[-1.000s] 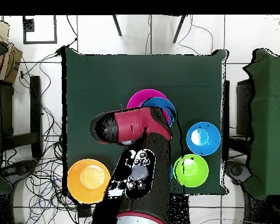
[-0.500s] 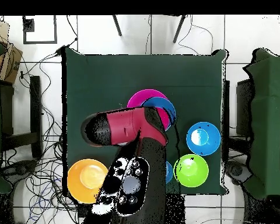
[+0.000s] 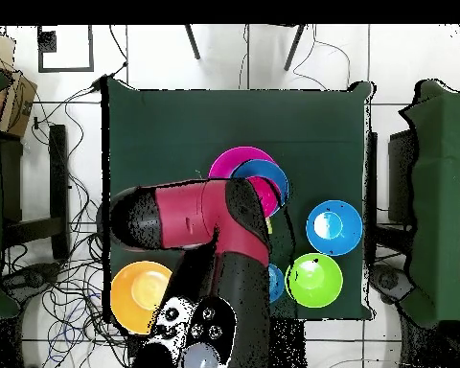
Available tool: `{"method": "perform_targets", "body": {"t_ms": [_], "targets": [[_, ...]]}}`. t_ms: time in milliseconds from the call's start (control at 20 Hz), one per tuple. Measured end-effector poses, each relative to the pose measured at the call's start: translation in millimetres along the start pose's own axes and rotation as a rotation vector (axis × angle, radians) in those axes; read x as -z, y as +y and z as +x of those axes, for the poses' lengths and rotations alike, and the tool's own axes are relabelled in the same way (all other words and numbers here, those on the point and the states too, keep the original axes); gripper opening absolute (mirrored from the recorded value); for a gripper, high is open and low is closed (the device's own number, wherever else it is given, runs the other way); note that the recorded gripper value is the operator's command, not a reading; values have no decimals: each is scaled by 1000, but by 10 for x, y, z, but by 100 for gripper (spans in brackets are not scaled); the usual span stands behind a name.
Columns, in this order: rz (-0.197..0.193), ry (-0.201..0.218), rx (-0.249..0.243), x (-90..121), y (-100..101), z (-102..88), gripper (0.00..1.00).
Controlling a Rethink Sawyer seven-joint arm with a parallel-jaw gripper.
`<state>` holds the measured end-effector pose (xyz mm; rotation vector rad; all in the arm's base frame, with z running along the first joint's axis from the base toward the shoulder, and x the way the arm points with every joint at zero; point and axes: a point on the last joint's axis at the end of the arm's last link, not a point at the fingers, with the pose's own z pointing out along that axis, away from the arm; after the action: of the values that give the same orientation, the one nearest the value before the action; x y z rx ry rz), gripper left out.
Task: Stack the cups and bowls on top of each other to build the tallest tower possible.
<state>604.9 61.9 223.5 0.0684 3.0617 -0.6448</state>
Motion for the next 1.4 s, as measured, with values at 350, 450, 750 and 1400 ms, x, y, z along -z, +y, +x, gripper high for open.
{"method": "perform_targets", "body": {"t_ms": [350,450,750,1400], "targets": [[-38,2,-34,166,-6,-39,100],[-54,7,-39,172,49,-49,100],[-73,10,-36,194,152,-56,100],[-107,8,-27,244,312,-86,100]]}}
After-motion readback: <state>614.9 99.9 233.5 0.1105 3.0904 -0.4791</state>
